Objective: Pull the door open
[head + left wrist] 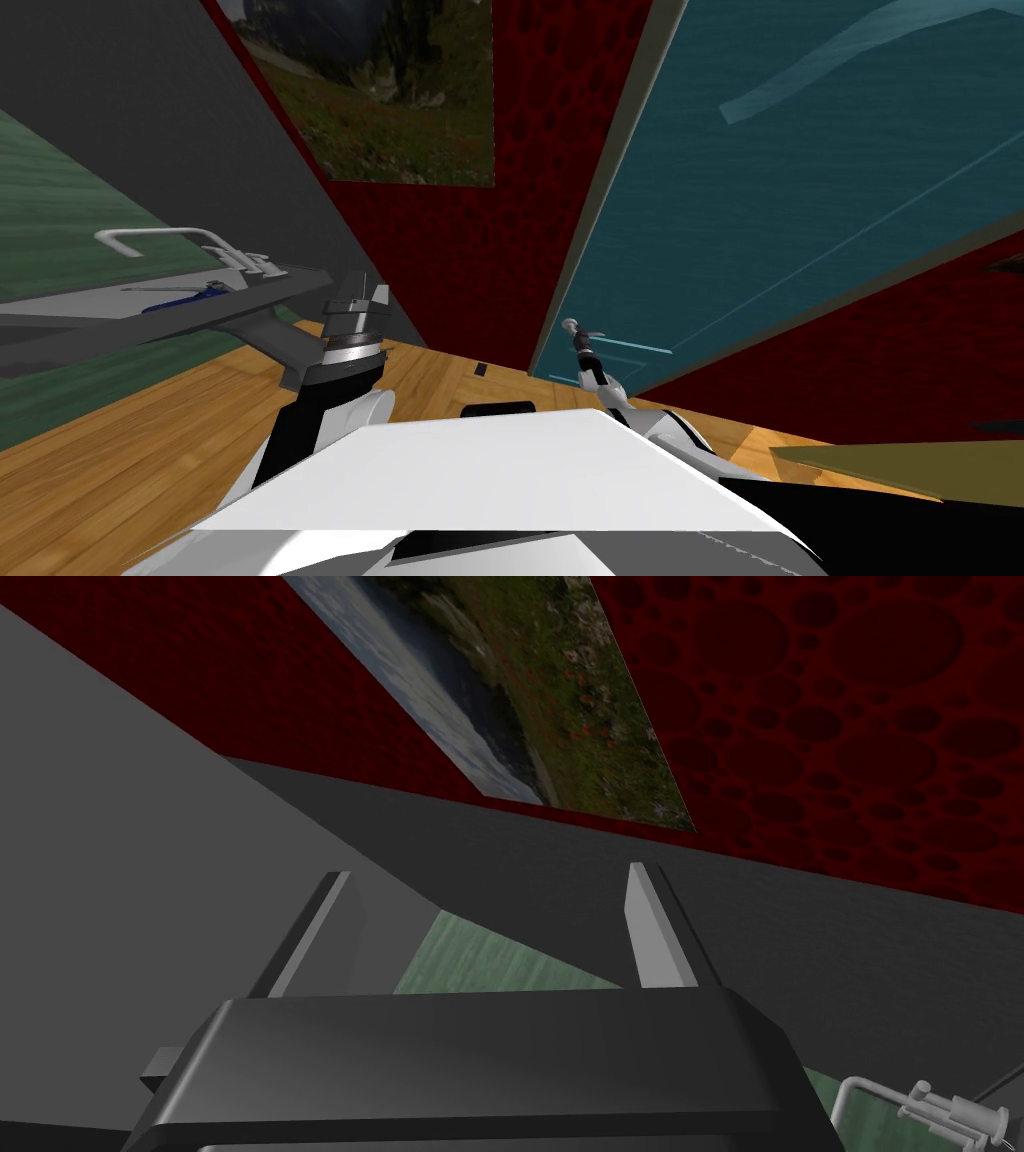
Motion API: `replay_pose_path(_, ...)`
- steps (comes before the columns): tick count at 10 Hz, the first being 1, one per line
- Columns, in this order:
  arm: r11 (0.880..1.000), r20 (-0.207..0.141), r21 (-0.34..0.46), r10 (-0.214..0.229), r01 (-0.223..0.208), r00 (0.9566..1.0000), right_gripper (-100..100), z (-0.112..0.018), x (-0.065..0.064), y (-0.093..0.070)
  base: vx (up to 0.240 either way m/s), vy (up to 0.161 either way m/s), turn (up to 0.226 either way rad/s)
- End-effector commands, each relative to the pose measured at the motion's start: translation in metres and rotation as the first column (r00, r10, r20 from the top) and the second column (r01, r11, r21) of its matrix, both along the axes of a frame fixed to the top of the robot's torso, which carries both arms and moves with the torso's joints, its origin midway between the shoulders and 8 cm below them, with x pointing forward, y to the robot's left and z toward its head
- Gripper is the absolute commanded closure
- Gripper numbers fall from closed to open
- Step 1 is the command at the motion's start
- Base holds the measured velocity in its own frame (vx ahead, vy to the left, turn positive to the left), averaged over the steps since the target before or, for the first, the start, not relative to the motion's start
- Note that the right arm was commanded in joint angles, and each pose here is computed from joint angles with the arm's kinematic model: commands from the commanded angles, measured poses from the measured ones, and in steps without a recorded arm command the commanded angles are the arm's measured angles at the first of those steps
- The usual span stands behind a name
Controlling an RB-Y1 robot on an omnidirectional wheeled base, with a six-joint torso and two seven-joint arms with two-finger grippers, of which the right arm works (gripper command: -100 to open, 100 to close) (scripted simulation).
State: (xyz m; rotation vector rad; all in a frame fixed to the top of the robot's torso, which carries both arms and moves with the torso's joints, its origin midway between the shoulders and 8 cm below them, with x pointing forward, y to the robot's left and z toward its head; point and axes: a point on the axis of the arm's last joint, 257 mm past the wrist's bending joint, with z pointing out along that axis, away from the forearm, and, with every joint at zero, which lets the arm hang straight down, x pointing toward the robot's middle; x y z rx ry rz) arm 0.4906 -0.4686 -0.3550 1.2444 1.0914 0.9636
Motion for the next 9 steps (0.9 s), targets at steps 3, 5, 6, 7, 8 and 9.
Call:
replay_pose_path(3,1.0,-0.001,0.0,0.0,0.0,1.0,100,-0.0003,-0.0001,0.0,-0.014,-0.006,0.002)
replay_pose_path(5,1.0,-0.001,0.0,0.0,0.0,1.0,100,-0.0003,-0.0001,0.0,0.0,0.0,0.0)
replay_pose_path(6,1.0,-0.004,0.001,0.008,-0.008,1.0,100,-0.0014,-0.0013,0.001,-0.108,-0.03,0.086)
replay_pose_path(7,1.0,-0.003,0.001,0.015,-0.015,0.9999,100,-0.0012,-0.0016,0.0019,-0.205,-0.077,0.135)
replay_pose_path(8,1.0,-0.003,0.0,0.024,-0.024,0.9997,100,-0.0009,-0.002,0.0029,-0.209,-0.075,0.141)
replay_pose_path(9,0.999,-0.002,0.0,0.033,-0.033,0.9995,100,-0.0006,-0.0025,0.0041,-0.232,-0.04,0.138)
